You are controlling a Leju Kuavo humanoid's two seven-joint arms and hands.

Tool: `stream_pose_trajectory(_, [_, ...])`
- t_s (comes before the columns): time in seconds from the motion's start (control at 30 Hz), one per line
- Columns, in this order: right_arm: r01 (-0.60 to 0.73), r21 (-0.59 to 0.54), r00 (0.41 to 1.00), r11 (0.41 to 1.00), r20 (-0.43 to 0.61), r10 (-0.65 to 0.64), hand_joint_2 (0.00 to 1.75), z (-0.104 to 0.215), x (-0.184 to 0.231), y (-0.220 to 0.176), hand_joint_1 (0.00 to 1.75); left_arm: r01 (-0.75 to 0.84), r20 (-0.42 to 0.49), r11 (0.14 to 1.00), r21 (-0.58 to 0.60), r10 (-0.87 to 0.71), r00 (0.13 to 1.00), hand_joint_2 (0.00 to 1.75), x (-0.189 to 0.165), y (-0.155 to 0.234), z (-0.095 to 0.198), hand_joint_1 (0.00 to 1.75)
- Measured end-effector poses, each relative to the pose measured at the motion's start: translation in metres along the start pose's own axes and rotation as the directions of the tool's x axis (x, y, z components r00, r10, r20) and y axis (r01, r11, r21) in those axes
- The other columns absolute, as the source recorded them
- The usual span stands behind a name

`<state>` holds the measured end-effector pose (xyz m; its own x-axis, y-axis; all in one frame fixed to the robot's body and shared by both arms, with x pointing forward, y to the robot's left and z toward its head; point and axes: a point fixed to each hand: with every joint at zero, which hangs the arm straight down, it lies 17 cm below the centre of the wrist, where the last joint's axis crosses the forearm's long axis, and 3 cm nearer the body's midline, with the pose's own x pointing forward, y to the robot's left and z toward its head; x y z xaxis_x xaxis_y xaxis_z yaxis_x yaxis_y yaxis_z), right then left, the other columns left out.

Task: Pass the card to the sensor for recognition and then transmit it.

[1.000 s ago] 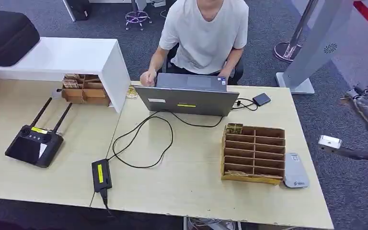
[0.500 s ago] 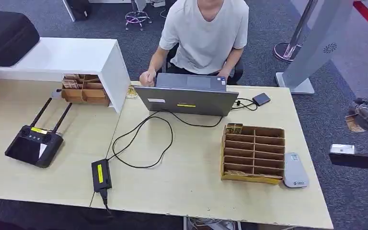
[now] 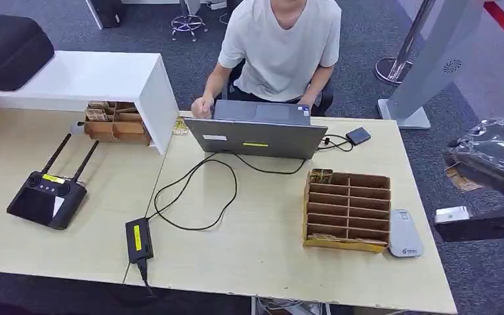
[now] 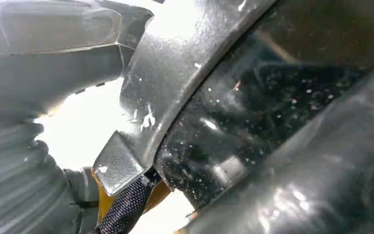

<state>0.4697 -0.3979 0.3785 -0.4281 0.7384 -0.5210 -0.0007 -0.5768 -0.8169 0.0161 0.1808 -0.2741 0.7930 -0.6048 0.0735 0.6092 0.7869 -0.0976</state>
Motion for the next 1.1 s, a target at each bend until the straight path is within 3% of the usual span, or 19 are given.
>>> stream_pose_trajectory(0.2, [0.086, 0.049, 0.995, 0.995, 0.050, -0.089, 1.75, -0.002, 0.016, 0.001, 1.75, -0.007, 0.000, 1.000, 0.000, 0.007, 1.000, 1.75, 0.000, 0.000, 0.000, 0.00])
stream_pose_trajectory(0.37, [0.103, 0.101, 0.988, 0.989, 0.105, -0.114, 1.75, -0.014, 0.047, 0.024, 1.75, -0.009, 0.000, 1.000, -0.002, 0.009, 1.000, 1.75, 0.000, 0.000, 0.000, 0.00])
stream_pose_trajectory(0.73, [0.094, 0.224, 0.983, 0.970, 0.133, -0.126, 1.75, -0.029, 0.083, 0.119, 1.75, -0.009, -0.001, 1.000, -0.003, 0.009, 1.000, 1.75, 0.000, -0.001, 0.000, 0.00])
stream_pose_trajectory(1.1, [0.156, 0.349, 0.977, 0.924, 0.082, -0.196, 1.75, -0.016, 0.102, 0.216, 1.75, -0.009, -0.004, 1.000, -0.003, 0.009, 1.000, 1.75, -0.001, -0.001, 0.000, 0.00])
